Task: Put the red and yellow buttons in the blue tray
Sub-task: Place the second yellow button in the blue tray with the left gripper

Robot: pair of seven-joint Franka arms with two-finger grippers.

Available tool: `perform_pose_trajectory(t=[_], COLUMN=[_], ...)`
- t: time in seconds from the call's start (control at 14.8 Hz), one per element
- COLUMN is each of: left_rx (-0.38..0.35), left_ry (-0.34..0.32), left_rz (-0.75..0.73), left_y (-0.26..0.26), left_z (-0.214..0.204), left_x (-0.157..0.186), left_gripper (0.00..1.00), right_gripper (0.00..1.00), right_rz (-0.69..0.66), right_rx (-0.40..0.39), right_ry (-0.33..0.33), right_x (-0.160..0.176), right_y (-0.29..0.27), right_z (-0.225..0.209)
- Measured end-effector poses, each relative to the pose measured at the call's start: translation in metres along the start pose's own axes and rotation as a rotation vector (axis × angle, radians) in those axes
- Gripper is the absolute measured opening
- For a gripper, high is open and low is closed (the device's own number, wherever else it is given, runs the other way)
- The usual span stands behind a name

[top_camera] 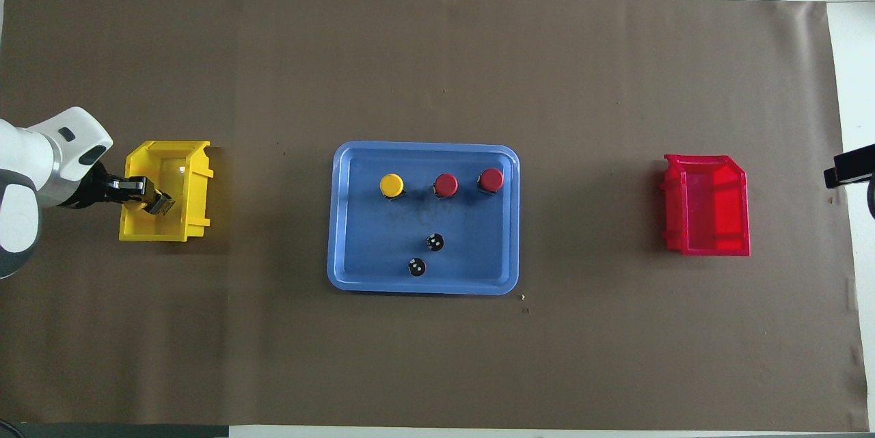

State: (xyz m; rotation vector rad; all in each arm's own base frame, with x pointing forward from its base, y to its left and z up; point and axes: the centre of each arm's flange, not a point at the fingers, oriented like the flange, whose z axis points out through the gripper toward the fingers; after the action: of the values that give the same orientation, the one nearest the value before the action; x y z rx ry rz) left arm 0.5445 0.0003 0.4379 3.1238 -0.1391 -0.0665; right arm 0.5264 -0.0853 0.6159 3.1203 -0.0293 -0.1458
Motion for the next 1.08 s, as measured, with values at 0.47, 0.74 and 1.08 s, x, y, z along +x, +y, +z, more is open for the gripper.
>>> perform_pose_trajectory(t=[0.47, 0.74, 1.08], left_rx=[-0.028, -0.041, -0.047], left_ry=[0.048, 0.037, 0.025], left_rz=[-0.112, -0.146, -0.162], left_y=[0.191, 0.287, 0.319], left_z=[-0.062, 0.012, 0.064], left_x=[0.005, -0.003, -0.003], left_gripper=[0.41, 0.41, 0.41], right_gripper=[1.0, 1.0, 1.0], right_rz=[0.001, -0.009, -0.017], right_rx=[-0.019, -0.02, -0.021], right_ry=[-0.001, -0.001, -0.001], right_x=[0.0, 0.0, 0.001], right_y=[0.002, -0.003, -0.008], right_z=[-0.001, -0.001, -0.001])
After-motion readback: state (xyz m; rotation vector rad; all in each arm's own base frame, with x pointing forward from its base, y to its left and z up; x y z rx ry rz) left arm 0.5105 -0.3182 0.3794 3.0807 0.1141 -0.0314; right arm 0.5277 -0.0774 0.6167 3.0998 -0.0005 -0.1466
